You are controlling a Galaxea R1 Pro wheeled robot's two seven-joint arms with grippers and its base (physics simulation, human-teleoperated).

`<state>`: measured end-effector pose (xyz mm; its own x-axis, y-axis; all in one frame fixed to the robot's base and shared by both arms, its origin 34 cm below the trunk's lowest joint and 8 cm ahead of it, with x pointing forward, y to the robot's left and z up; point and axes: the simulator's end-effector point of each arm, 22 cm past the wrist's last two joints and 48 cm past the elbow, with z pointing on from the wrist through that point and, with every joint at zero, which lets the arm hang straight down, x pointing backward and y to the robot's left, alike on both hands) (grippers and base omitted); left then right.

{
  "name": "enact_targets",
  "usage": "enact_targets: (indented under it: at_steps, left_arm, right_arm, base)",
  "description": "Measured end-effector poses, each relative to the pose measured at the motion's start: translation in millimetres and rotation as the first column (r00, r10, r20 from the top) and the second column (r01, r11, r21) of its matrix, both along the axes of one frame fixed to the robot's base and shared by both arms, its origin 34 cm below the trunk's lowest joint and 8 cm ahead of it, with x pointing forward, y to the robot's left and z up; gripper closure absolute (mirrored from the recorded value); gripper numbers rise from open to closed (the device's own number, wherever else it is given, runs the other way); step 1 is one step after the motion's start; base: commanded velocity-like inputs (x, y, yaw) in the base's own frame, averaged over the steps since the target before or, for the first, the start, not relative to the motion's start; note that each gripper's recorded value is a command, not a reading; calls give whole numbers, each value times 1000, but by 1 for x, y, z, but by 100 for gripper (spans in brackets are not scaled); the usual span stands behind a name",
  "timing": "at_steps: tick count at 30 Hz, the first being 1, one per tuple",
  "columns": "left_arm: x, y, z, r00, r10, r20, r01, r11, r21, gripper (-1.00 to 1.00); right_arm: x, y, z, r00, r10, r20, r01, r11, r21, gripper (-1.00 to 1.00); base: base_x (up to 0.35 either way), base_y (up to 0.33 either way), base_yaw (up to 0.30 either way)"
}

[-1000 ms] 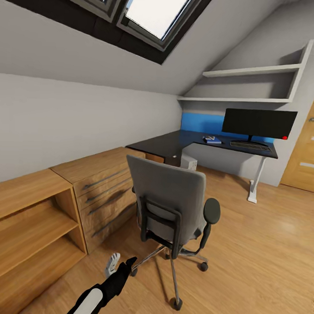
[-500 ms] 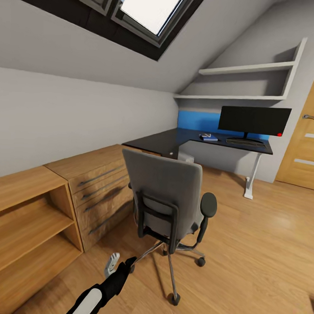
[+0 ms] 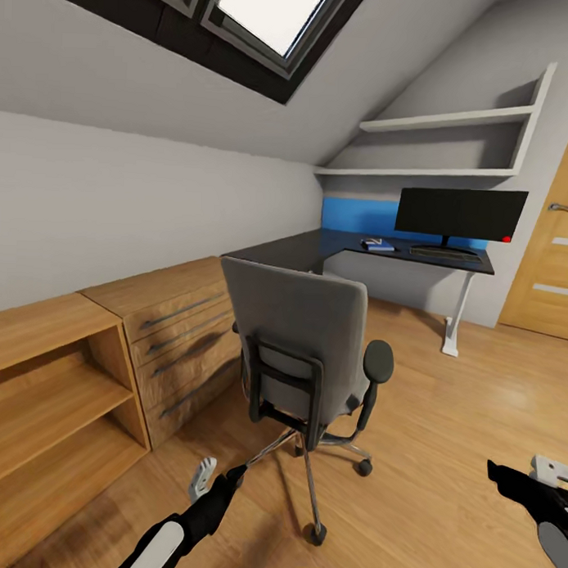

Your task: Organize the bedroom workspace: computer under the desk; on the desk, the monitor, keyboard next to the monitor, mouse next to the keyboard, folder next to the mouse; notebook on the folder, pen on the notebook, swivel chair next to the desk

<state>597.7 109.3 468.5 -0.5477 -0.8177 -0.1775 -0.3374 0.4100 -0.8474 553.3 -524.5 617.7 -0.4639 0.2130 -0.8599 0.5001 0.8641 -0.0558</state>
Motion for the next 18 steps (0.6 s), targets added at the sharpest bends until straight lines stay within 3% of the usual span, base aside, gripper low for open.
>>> enact_targets:
  at_steps: [6,11,14,18]
  left_arm:
    - [6,4,-7,1000,-4,7,4,1000,8,-100]
    - [36,6,12,998,-13,60,13,1000,12,-100]
    - [43,8,18,997,-12,78,12,1000,10,-100]
    - [43,17,16,997,-8,80,6,1000,21,-100]
  right_arm:
    - [26,1,28,997,-25,73,24,1000,9,-100]
    - [46,8,48,990,-20,138,19,1000,13,-100]
    - [62,20,68,984,-1,176,-2,1000,21,-100]
    - [79,44,81,984,37,175,-45,998,39,-100]
  base:
    - [0,0,0]
    - [0,0,-9]
    - [0,0,-127]
    - [0,0,-220]
